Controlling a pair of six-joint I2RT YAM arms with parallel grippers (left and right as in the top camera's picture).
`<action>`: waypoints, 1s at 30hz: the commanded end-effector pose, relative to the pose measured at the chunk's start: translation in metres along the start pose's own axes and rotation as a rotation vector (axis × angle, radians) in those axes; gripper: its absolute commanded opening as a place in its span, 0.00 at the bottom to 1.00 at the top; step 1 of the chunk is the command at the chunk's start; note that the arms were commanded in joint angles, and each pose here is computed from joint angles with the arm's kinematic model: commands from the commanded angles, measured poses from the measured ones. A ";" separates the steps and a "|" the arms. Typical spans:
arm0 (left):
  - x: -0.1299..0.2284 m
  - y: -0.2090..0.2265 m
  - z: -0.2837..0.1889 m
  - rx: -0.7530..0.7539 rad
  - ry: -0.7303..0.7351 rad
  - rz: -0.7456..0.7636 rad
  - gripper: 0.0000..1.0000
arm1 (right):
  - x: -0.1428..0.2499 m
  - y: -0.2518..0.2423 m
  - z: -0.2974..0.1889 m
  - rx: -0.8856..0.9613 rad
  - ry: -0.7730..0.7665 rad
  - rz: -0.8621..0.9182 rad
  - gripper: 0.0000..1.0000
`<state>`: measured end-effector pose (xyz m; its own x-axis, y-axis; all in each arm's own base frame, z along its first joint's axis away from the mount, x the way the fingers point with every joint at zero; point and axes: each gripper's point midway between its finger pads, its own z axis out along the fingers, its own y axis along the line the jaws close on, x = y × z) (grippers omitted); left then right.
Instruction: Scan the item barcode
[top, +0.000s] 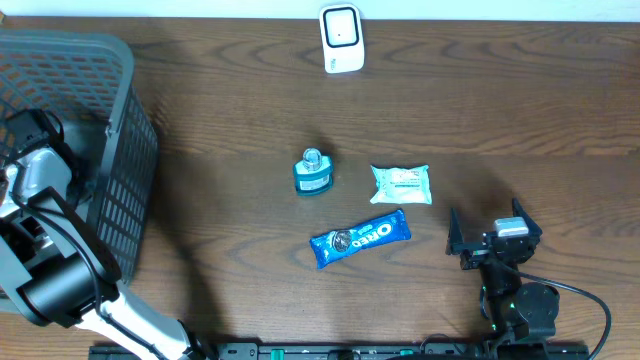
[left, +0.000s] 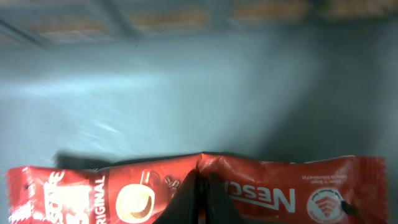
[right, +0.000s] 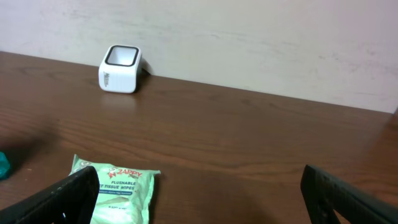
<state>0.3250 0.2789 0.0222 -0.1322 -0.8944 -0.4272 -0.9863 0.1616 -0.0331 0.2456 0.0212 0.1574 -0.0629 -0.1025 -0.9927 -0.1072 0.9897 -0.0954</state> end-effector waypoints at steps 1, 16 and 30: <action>0.108 -0.013 0.024 0.097 0.411 -0.001 0.07 | 0.000 0.001 0.000 -0.002 0.000 -0.015 0.99; 0.079 -0.013 -0.018 0.159 0.309 0.206 0.98 | 0.000 0.001 0.000 -0.002 0.000 -0.015 0.99; 0.055 0.004 -0.017 0.068 0.179 0.423 0.98 | 0.000 0.001 0.000 -0.002 0.000 -0.015 0.99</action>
<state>0.3269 0.2208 0.0265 -0.5023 -0.8207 -0.2723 -0.8480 0.5291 -0.0301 0.2456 0.0212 0.1574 -0.0629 -0.1025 -0.9927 -0.1072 0.9897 -0.0954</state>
